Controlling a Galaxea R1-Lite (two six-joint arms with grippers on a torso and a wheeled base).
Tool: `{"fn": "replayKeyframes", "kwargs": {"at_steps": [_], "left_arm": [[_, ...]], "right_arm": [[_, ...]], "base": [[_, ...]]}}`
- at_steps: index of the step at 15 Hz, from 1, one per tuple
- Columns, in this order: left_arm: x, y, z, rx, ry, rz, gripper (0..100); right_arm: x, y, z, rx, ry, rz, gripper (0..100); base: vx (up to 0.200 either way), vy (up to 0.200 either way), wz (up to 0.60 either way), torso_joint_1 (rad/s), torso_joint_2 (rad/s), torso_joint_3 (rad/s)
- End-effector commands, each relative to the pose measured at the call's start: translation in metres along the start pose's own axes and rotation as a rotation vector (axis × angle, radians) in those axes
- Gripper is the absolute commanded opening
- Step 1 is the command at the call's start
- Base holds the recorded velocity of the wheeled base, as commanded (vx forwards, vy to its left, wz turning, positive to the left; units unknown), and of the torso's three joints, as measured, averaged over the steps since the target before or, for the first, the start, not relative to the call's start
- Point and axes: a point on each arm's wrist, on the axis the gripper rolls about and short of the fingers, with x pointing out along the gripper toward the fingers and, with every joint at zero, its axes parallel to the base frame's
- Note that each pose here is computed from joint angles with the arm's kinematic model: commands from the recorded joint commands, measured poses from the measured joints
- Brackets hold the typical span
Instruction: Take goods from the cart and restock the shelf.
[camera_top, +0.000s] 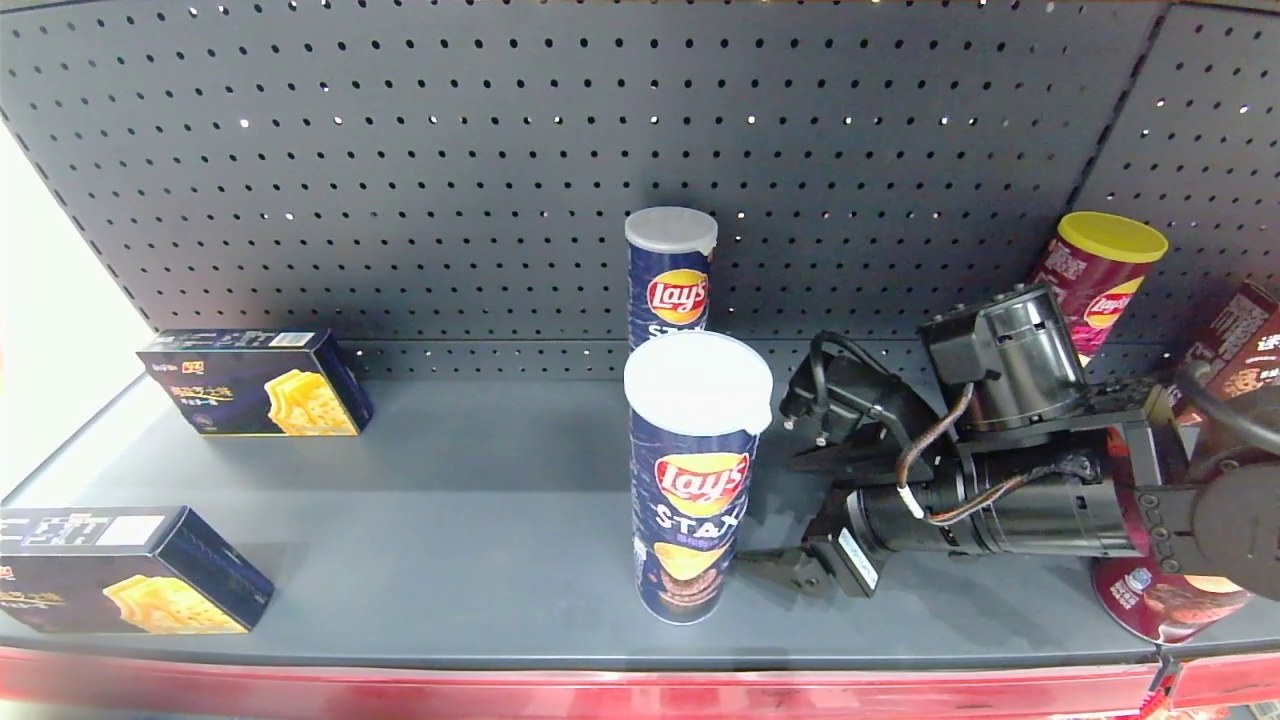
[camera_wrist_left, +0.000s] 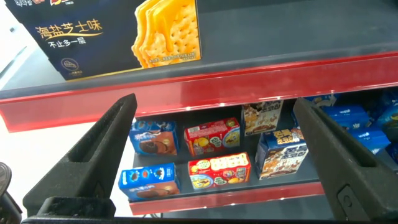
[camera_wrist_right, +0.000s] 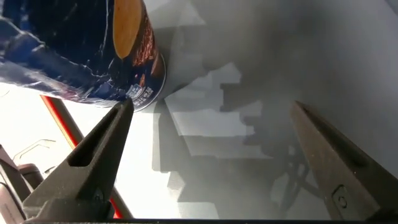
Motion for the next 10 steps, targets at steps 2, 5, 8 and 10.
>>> {"fn": "replayKeyframes", "kwargs": {"at_steps": [2,5,8,10], "left_arm": [[0.0001,0.0,0.0,0.0,0.001,0.0,100],[0.0001,0.0,0.0,0.0,0.001,0.0,100],[0.0001,0.0,0.0,0.0,0.001,0.0,100],[0.0001,0.0,0.0,0.0,0.001,0.0,100]], "right_arm": [[0.0014,0.0004,-0.0008,0.001,0.005,0.002,100],[-0.0001,-0.0008,-0.0014,0.003,0.004,-0.002,100],[0.0002,-0.001,-0.0008,0.003,0.003,-0.002,100],[0.0022,-0.0006,-0.001,0.003,0.005,0.0,100]], "base": [[0.0,0.0,0.0,0.0,0.0,0.0],[0.0,0.0,0.0,0.0,0.0,0.0],[0.0,0.0,0.0,0.0,0.0,0.0],[0.0,0.0,0.0,0.0,0.0,0.0]]}}
